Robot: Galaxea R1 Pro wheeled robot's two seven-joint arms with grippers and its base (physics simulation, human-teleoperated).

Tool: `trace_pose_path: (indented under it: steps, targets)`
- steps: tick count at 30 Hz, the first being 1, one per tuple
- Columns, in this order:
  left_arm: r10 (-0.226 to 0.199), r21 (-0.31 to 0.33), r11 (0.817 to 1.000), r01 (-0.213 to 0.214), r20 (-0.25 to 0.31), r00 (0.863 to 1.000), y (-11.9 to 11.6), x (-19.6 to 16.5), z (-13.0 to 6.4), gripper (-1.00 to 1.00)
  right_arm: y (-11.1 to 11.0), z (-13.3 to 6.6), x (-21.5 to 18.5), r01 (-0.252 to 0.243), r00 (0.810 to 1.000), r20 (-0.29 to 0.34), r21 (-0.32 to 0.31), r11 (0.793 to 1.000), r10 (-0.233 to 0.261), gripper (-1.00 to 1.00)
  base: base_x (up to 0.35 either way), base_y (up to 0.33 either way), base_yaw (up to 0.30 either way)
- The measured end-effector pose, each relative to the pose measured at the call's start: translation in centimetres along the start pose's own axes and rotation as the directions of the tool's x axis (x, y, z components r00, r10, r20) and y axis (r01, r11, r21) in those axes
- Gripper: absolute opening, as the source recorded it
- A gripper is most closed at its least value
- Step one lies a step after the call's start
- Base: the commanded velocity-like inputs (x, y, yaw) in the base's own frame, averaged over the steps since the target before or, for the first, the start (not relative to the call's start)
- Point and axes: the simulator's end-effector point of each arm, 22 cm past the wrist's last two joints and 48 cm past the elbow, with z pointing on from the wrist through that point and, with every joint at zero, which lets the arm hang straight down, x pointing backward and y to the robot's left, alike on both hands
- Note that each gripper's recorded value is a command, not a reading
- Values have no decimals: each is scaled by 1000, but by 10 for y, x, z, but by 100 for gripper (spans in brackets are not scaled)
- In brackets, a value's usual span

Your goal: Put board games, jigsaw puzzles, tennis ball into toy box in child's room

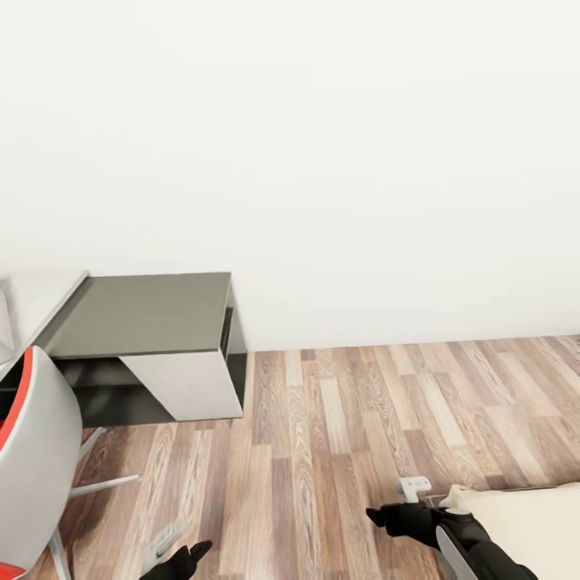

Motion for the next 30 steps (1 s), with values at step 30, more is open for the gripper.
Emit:
trace_pose_path:
  steps: [30]
  targets:
    - [2, 2, 1000, -2, 19, 1000, -2, -8, -5, 100, 29, 2, 9, 95, 995, -31, 9, 995, -95, 100, -278, 0, -15]
